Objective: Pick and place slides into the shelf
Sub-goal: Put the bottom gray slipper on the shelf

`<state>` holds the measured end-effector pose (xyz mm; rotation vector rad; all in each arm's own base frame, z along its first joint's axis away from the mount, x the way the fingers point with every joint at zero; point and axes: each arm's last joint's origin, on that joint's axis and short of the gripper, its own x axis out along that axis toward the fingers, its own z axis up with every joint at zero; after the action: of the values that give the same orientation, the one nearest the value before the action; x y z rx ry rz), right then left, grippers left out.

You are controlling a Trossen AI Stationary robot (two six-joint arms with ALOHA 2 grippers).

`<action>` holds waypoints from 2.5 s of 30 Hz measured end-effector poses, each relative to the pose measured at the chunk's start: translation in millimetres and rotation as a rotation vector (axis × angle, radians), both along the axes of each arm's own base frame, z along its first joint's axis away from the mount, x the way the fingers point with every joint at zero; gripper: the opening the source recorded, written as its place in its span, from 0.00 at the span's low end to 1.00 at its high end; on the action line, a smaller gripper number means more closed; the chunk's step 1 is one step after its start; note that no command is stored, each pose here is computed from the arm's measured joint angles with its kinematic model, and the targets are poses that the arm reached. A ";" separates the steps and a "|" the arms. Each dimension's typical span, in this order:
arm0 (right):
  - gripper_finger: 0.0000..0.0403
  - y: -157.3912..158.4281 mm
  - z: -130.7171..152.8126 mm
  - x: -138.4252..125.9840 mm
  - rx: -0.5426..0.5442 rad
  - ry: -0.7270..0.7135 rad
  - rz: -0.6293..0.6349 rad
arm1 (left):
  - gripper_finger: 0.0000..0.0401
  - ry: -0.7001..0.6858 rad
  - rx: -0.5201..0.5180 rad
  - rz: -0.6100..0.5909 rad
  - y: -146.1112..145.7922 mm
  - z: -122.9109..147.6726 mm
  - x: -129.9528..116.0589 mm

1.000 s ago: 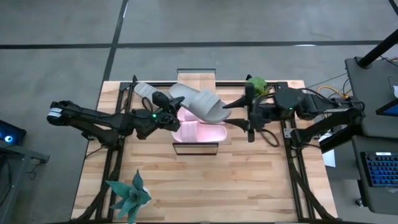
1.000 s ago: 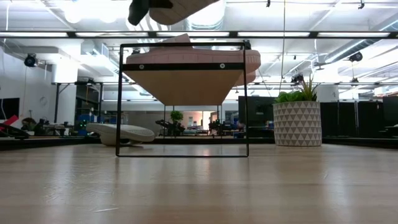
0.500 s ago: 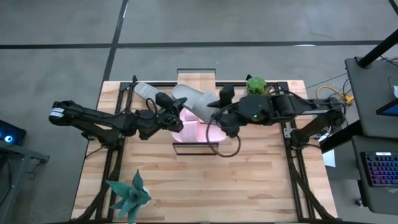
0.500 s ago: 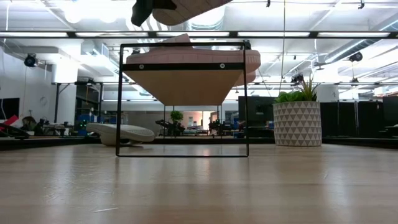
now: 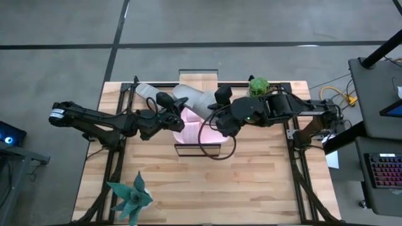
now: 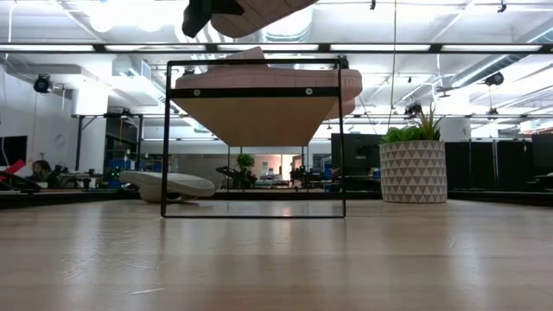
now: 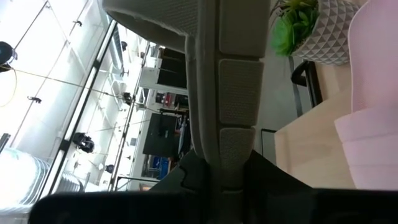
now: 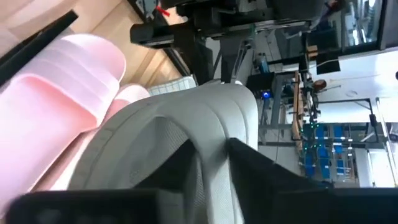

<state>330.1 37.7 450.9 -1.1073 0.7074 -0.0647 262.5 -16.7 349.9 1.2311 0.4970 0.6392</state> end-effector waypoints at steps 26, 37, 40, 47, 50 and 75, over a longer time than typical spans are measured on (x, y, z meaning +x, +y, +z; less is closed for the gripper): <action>0.02 -38.5 12.1 -9.7 -0.048 -0.019 0.073 | 0.50 -0.363 -0.333 -0.415 0.6 41.5 -66.0; 0.02 -87.2 1.6 -1.7 -0.130 -0.033 0.210 | 0.51 -0.430 -0.403 -0.416 4.8 38.9 -91.1; 0.02 -103.5 -4.8 0.4 -0.149 -0.042 0.218 | 0.51 -0.427 -0.413 -0.413 5.3 32.3 -93.8; 0.02 -125.4 -13.5 -5.5 -0.110 -0.045 0.289 | 0.51 -0.412 -0.448 -0.403 5.3 19.2 -93.2; 0.02 -130.8 -21.1 -9.5 -0.129 -0.039 0.326 | 0.51 -0.392 -0.450 -0.396 5.2 11.7 -92.5; 0.02 -118.3 -5.2 -64.9 -0.052 -0.251 0.517 | 0.51 -0.309 -0.396 -0.262 8.6 -2.5 -79.2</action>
<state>265.2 -80.6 445.7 -1.2766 0.1831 0.2164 183.3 -8.1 347.4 0.7868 0.1850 0.4680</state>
